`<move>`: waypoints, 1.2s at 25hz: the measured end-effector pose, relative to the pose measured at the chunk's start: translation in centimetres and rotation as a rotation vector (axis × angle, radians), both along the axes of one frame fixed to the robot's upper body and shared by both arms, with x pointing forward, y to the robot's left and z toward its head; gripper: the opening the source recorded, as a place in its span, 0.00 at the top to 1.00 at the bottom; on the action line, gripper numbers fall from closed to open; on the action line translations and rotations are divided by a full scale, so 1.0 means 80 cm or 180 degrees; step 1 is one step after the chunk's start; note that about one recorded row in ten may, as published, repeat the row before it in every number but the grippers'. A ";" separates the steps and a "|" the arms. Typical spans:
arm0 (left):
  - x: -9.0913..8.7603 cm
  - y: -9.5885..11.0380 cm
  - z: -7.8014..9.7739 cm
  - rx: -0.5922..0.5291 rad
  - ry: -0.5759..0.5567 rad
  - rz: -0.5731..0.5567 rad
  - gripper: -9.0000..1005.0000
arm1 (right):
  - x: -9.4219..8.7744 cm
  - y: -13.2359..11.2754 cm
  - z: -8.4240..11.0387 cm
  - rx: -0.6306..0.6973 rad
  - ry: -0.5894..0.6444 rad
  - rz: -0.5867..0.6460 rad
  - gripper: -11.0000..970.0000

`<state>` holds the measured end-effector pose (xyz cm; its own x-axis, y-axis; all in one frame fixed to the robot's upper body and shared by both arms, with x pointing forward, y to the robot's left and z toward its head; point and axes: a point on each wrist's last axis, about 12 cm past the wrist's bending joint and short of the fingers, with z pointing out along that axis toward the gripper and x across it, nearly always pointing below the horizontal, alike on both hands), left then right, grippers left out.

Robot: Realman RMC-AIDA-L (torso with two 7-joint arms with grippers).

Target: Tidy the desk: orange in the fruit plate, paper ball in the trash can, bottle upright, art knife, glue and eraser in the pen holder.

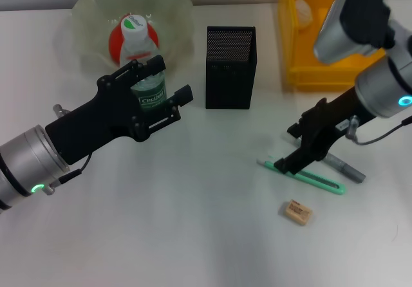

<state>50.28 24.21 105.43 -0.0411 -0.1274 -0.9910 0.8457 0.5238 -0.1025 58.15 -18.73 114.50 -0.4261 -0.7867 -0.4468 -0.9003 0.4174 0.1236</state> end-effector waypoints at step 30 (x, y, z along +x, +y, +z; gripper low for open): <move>0.001 -0.003 0.001 -0.0021 0.0010 -0.0012 0.25 | 0.004 0.035 -0.042 -0.0350 -0.0097 0.0236 0.54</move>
